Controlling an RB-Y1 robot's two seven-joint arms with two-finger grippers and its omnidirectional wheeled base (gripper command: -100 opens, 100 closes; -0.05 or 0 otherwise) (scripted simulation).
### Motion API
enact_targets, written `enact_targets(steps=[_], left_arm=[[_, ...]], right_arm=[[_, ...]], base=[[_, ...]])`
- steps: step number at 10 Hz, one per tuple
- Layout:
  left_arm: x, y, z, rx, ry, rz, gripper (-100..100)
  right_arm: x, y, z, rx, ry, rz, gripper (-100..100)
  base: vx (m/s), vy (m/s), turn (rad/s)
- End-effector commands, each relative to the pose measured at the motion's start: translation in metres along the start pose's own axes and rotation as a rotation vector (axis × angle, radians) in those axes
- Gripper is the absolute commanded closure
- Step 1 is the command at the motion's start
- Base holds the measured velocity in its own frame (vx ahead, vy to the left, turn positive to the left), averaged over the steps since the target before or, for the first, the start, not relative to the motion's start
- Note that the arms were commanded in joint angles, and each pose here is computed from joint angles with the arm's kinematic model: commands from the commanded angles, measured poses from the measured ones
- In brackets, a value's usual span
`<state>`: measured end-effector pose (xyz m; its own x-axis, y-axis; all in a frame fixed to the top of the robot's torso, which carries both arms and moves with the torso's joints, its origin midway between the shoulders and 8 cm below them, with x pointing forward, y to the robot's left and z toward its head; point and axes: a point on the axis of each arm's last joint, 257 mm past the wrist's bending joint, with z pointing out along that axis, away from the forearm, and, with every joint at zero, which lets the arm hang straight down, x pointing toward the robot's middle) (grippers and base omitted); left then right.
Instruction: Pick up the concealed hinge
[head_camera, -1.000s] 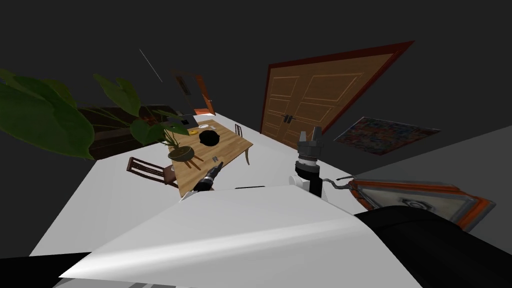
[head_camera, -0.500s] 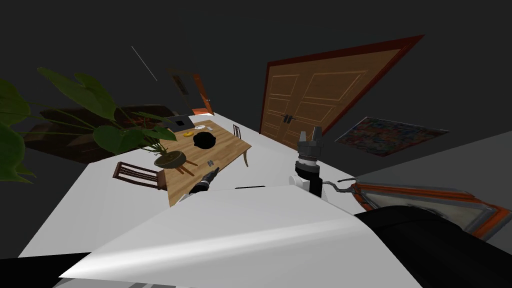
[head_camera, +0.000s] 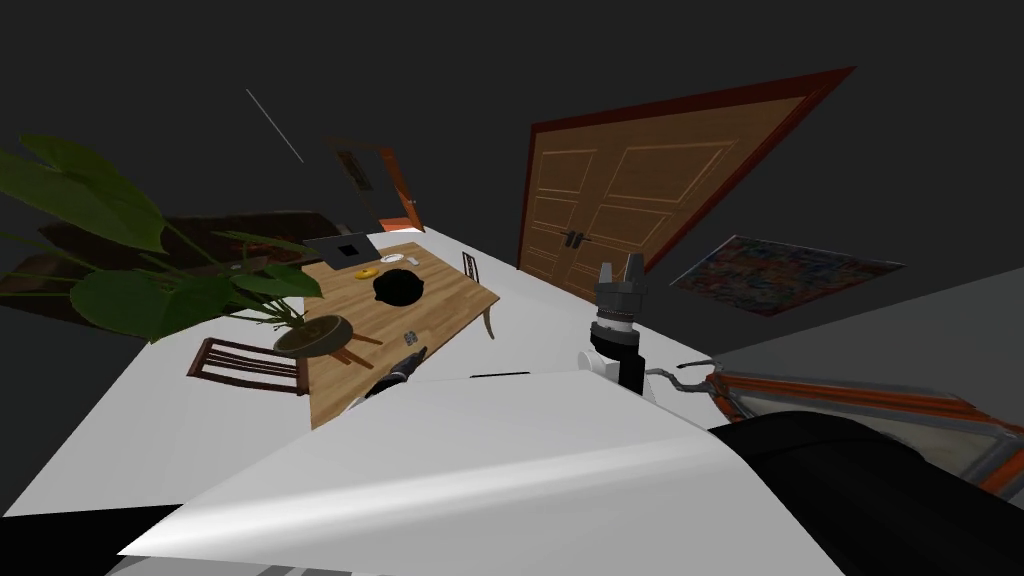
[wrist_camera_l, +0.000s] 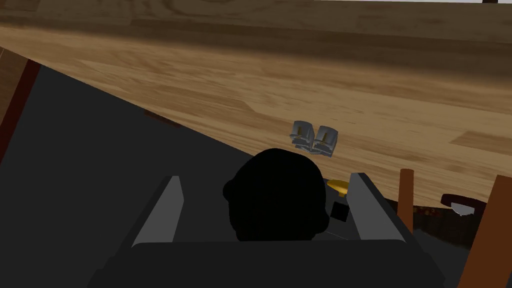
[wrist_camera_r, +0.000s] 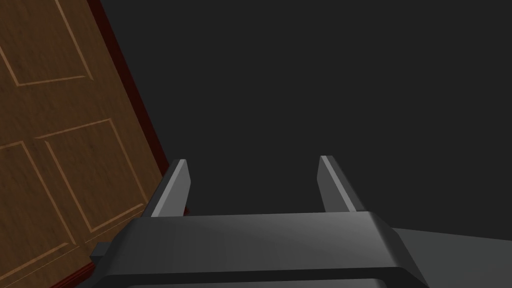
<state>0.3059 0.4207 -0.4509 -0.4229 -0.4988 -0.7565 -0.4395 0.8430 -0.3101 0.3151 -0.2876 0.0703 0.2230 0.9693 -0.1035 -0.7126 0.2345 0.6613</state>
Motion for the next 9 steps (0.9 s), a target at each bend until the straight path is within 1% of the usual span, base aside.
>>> enact_targets(steps=[1,2,3,4,5,6,9], left_arm=[[0.002,0.028,0.002,-0.062,0.021,0.01,-100],[0.004,0.049,0.001,-0.111,0.036,0.016,-100],[0.004,0.049,0.001,-0.111,0.036,0.016,-100],[0.004,0.07,0.0,-0.156,0.048,0.02,-100],[0.004,0.07,0.0,-0.156,0.048,0.02,-100],[0.004,0.088,-0.002,-0.198,0.058,0.021,-100],[-0.001,0.134,-0.009,-0.301,0.077,0.017,-100]], right_arm=[[0.0,0.0,0.0,0.0,0.0,0.0,0],[0.0,0.0,0.0,0.0,0.0,0.0,0],[0.0,0.0,0.0,0.0,0.0,0.0,0],[0.0,0.0,0.0,0.0,0.0,0.0,0],[0.0,0.0,0.0,0.0,0.0,0.0,0],[0.0,0.0,0.0,0.0,0.0,0.0,0],[0.0,0.0,0.0,0.0,0.0,0.0,0]], base=[[0.109,-0.035,-0.026],[0.151,-0.035,-0.057],[0.117,-0.031,-0.023],[0.121,-0.027,-0.034],[0.085,-0.018,-0.016],[0.089,-0.012,-0.038],[0.158,-0.012,-0.057]])
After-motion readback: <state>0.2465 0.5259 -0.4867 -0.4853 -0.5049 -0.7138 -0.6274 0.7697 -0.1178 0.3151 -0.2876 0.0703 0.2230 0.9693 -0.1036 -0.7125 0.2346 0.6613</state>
